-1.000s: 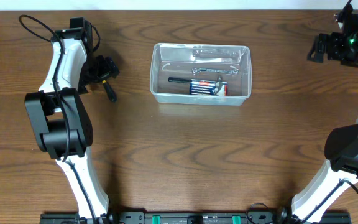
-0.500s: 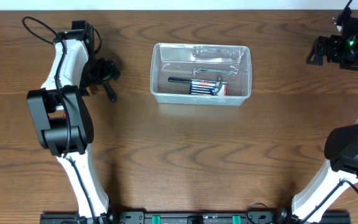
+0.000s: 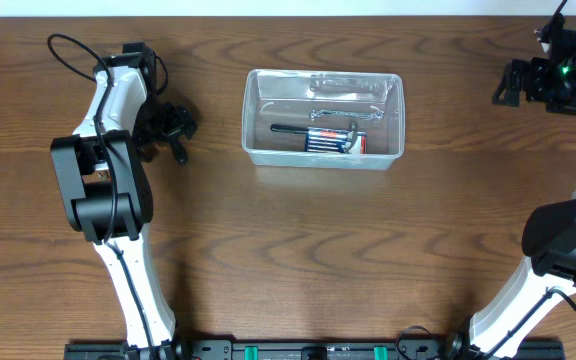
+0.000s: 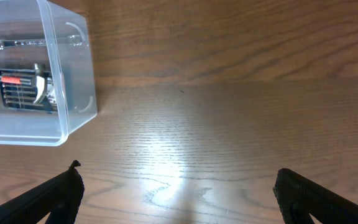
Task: Pack container
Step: 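Lower the left gripper and grasp the yellow-black screwdriver handle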
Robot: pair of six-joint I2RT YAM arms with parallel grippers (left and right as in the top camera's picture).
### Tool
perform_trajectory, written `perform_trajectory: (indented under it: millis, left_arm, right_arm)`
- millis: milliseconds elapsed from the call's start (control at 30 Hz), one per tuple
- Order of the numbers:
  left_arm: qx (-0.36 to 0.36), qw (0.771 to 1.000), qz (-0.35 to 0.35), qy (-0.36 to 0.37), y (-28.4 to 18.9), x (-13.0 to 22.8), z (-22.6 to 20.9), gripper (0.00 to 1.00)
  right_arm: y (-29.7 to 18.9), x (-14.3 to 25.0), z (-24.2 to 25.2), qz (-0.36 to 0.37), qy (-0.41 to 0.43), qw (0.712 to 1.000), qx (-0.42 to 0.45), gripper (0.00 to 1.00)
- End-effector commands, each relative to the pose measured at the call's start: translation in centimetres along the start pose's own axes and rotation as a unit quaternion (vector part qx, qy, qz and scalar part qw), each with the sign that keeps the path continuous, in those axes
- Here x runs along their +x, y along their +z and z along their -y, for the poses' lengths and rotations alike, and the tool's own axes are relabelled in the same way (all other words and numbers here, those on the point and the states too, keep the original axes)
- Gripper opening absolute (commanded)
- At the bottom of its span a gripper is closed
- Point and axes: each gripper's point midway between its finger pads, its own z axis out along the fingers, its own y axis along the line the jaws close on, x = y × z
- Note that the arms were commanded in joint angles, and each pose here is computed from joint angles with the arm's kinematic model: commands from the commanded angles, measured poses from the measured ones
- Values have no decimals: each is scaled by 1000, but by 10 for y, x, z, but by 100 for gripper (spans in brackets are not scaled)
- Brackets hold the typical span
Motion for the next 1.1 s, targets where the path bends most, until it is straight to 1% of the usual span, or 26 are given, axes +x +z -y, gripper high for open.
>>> perform_trajectory:
  millis: [0, 33, 200, 233, 333, 400, 533, 867, 900, 1000, 1067]
  left_arm:
    - [-23, 1000, -18, -1, 18, 3, -7, 99]
    - [-23, 1000, -18, -1, 18, 3, -7, 99]
    - [-24, 1000, -20, -1, 18, 4, -8, 76]
    - [-24, 999, -21, -1, 18, 5, -8, 73]
    - [-26, 999, -25, -1, 18, 6, -9, 68]
    - [-26, 999, -25, -1, 18, 7, -9, 62]
    - [-26, 999, -25, -1, 18, 6, -9, 40]
    - [-26, 999, -24, -1, 18, 6, -9, 39]
    - [-25, 999, -23, -1, 18, 6, -8, 38]
    - [-24, 999, -21, -1, 18, 5, -8, 29]
    - [-24, 999, -21, -1, 18, 5, -8, 29]
  right_arm:
    - [-1, -1, -2, 1, -7, 1000, -7, 99]
    - [-1, 0, -2, 1, -8, 1000, -7, 99]
    - [-1, 0, -2, 1, -10, 1000, -7, 99]
    - [-1, 0, -2, 1, -10, 1000, -7, 99]
    - [-1, -1, -2, 1, -10, 1000, -7, 99]
    - [-1, -1, -2, 1, -10, 1000, -7, 99]
    - [-1, -1, -2, 1, -12, 1000, -7, 99]
    - [-1, -1, -2, 1, -14, 1000, -7, 99]
    - [-1, -1, -2, 1, -14, 1000, -7, 99]
    - [-1, 0, -2, 1, -14, 1000, -7, 99]
    - [-1, 0, -2, 1, -14, 1000, -7, 99]
